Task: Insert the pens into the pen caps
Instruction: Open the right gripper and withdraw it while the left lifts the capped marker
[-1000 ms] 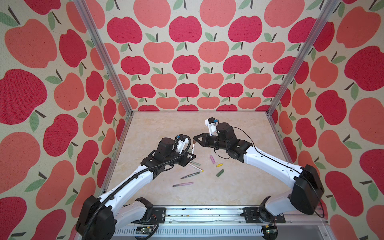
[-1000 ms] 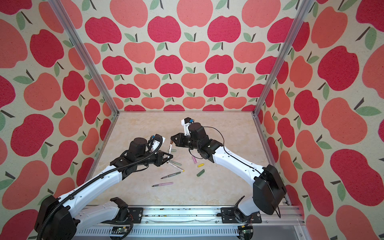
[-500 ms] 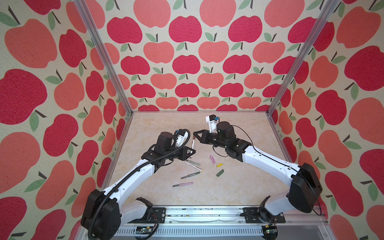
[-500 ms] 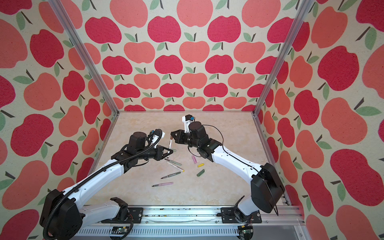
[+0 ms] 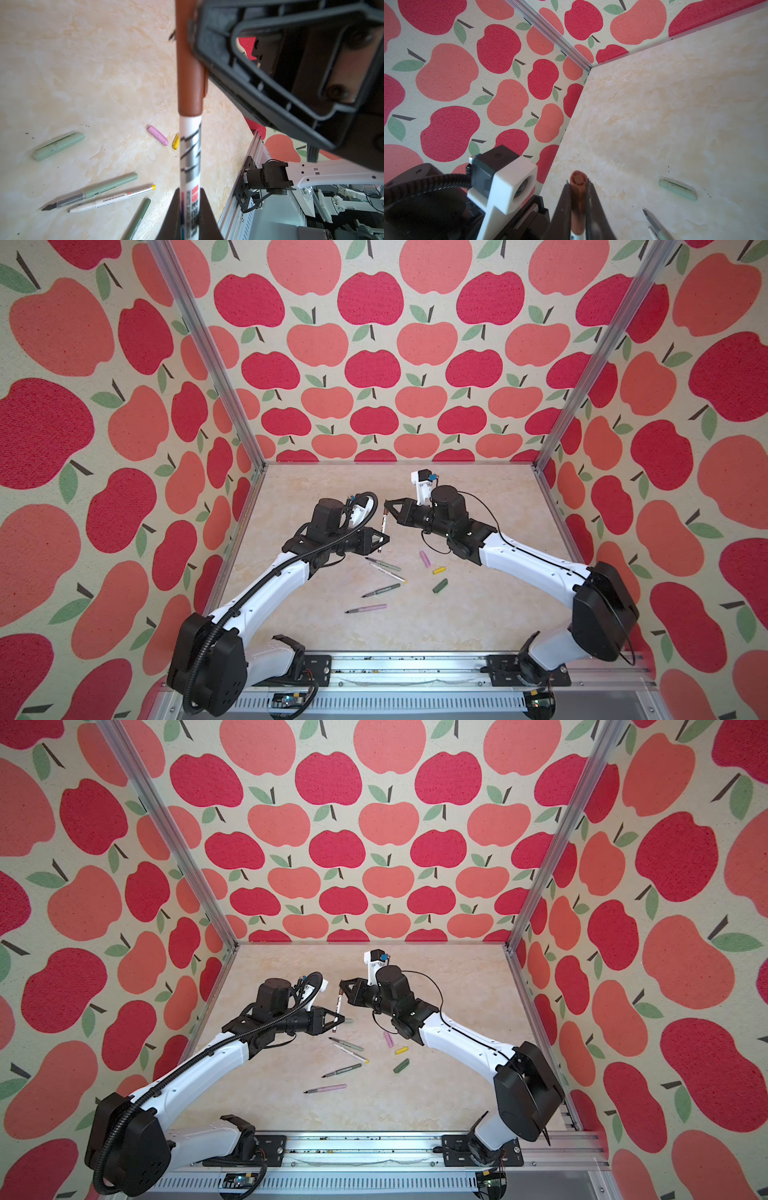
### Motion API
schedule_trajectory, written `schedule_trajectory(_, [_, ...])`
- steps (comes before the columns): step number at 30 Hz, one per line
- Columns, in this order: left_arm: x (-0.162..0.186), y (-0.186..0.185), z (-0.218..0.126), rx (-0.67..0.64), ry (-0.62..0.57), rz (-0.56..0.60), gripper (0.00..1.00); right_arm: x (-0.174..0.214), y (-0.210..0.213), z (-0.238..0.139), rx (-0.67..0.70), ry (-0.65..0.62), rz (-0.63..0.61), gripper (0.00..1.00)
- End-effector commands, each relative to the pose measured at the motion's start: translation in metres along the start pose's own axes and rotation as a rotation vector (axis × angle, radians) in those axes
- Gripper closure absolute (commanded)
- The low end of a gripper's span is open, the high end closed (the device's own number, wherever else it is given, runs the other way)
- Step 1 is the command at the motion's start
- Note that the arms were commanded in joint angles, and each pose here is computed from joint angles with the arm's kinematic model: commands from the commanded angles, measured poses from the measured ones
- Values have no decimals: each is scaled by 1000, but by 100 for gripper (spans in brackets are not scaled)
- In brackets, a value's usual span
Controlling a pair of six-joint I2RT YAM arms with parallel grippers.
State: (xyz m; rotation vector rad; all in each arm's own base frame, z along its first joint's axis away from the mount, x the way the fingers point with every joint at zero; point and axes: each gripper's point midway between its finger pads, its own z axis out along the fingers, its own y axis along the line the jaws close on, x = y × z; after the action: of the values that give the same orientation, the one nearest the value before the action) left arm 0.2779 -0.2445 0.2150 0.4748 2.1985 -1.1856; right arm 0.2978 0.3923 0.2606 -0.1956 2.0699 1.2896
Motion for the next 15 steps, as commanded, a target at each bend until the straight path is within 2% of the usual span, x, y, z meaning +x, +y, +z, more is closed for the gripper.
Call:
schedule_trajectory(1, [-168,-83,-80,72,-612,420,100,196,-57,-30,180,678,140,100])
schedule_trajectory(11, [-176,-76,-86,70,-632,409,100,206,-56,-30,186,690,138,100])
schedule_trajectory(15, [-171,-71,-82,78,-615,392,100,192,-53,-31,186,629,112,100])
